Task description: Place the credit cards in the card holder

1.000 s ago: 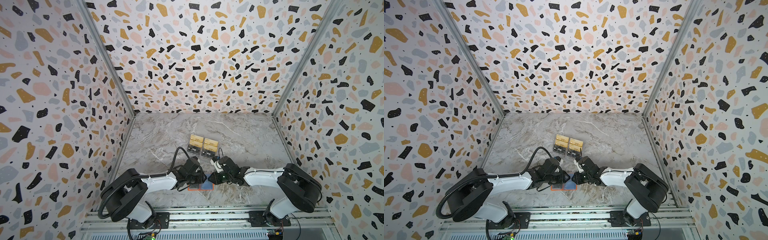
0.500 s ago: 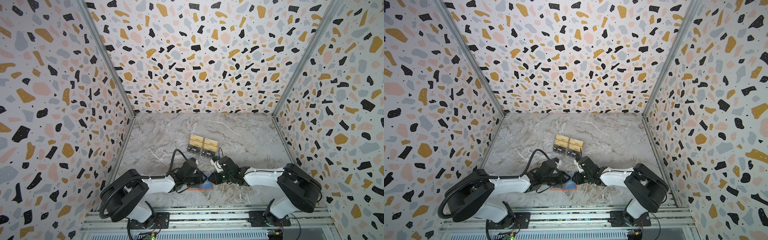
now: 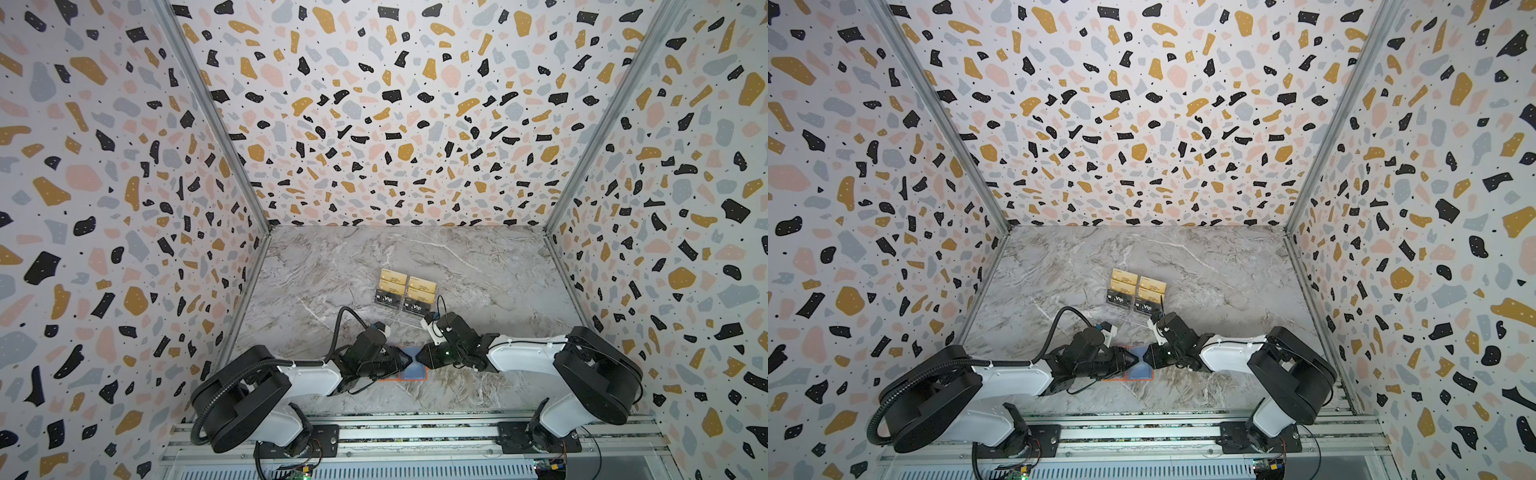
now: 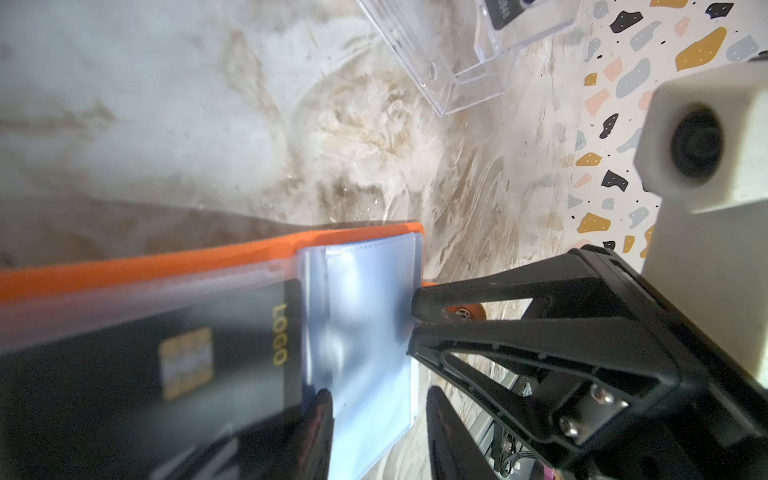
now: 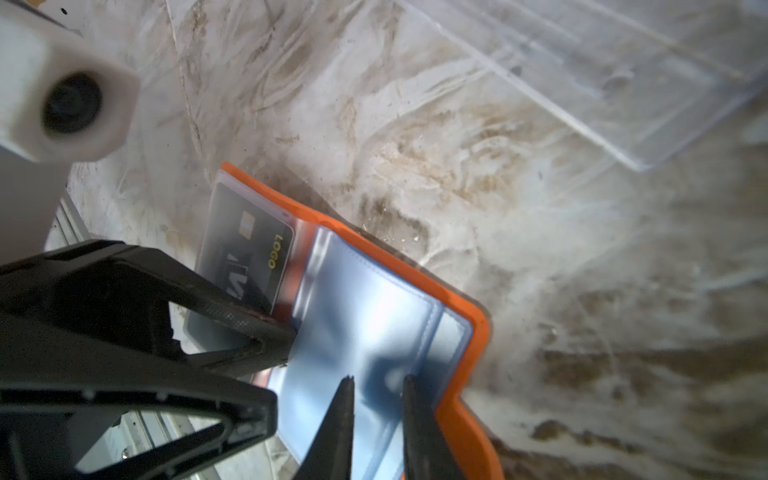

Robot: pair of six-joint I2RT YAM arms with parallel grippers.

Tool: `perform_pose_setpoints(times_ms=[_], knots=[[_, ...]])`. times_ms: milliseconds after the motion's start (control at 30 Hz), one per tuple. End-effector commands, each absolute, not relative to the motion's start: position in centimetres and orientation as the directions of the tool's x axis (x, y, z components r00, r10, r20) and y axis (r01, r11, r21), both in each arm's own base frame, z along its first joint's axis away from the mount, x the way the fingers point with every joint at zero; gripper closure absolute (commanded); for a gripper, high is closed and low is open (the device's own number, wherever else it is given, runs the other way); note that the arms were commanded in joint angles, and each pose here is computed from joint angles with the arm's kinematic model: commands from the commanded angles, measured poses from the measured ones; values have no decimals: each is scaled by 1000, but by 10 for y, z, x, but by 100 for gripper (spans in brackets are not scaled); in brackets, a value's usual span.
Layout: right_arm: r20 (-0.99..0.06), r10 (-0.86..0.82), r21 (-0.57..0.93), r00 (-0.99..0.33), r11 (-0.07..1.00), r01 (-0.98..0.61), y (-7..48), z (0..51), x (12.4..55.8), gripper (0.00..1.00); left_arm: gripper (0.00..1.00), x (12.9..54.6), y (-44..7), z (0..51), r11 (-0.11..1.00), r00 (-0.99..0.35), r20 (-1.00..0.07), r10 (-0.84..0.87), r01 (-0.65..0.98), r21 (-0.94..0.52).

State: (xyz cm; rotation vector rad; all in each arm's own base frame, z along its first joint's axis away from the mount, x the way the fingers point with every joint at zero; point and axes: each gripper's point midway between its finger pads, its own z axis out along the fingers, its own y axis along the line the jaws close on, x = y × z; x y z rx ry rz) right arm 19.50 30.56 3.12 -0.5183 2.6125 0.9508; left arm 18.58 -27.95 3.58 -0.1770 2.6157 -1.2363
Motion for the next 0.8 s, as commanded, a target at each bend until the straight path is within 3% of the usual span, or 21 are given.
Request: perform_pose_setpoints(times_ms=[0,767], knots=[[-378,-244,528,-893,736,-424,302,22,191,77,60,183,-283,35,614,-967,-149,-207,-10,-790],[-383,-238,525,-892,738,-423,302,24,191,77,59,201,-291,53,512,-961,-177,-212,45,-858]])
